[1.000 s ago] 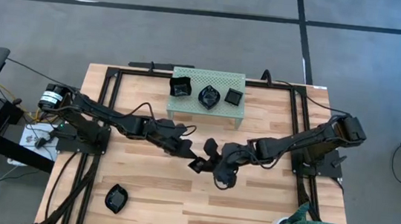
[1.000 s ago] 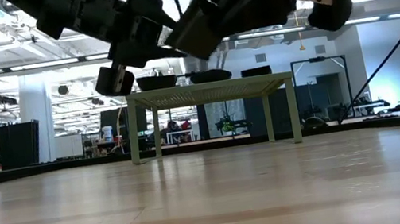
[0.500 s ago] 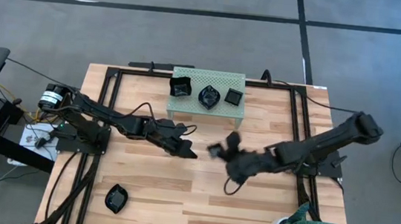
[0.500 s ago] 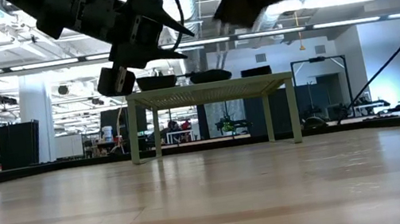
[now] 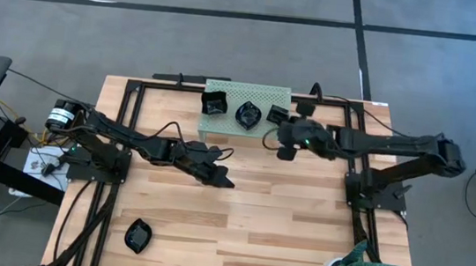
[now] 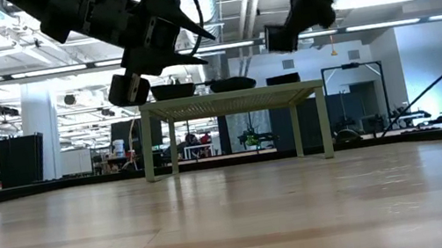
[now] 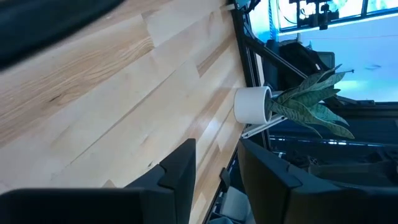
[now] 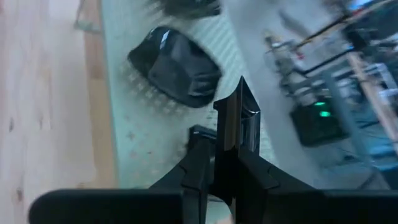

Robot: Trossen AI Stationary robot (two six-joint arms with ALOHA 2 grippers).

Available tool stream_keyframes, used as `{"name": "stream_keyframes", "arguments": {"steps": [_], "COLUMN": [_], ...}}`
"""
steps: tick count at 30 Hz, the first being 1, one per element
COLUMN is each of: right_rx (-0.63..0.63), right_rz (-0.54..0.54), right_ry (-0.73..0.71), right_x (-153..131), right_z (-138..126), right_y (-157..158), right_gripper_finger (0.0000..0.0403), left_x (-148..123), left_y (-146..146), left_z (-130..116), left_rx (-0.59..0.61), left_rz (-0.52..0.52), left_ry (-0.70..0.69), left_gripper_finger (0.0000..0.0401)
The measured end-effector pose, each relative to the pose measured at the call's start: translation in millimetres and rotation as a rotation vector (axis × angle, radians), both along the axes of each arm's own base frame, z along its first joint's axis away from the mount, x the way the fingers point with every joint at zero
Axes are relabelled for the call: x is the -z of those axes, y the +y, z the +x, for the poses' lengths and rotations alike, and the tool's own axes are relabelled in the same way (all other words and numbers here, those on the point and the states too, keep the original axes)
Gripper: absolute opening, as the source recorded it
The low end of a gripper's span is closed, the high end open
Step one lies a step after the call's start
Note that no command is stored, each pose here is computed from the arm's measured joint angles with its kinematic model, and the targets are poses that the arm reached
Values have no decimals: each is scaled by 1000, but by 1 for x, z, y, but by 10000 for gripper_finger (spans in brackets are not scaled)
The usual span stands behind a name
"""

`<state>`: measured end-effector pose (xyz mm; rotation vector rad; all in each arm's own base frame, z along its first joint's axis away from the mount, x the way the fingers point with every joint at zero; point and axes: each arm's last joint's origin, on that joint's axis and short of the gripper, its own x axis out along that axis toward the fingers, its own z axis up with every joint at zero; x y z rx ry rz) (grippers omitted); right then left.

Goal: Pick & Place Mini shaped plates
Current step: Stack the square plate on the square plate on the shelf

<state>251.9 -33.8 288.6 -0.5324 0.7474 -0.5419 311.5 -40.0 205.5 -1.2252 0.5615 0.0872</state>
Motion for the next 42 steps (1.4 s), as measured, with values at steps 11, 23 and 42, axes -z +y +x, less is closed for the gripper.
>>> {"name": "stream_keyframes", "arguments": {"steps": [11, 23, 42], "right_rx": [96, 102, 28], "right_rz": [-4, 12, 38], "right_ry": [86, 108, 117], "right_x": [28, 24, 11], "right_z": [20, 20, 25], "right_y": [-36, -39, -21], "right_gripper_finger": [50, 68, 154], "left_x": [0, 0, 0], "left_y": [0, 0, 0], "left_z": [0, 0, 0], "left_rx": [0, 22, 23], "left_rz": [0, 42, 41], "left_ry": [-1, -15, -15], "left_gripper_finger": [122, 122, 122]}}
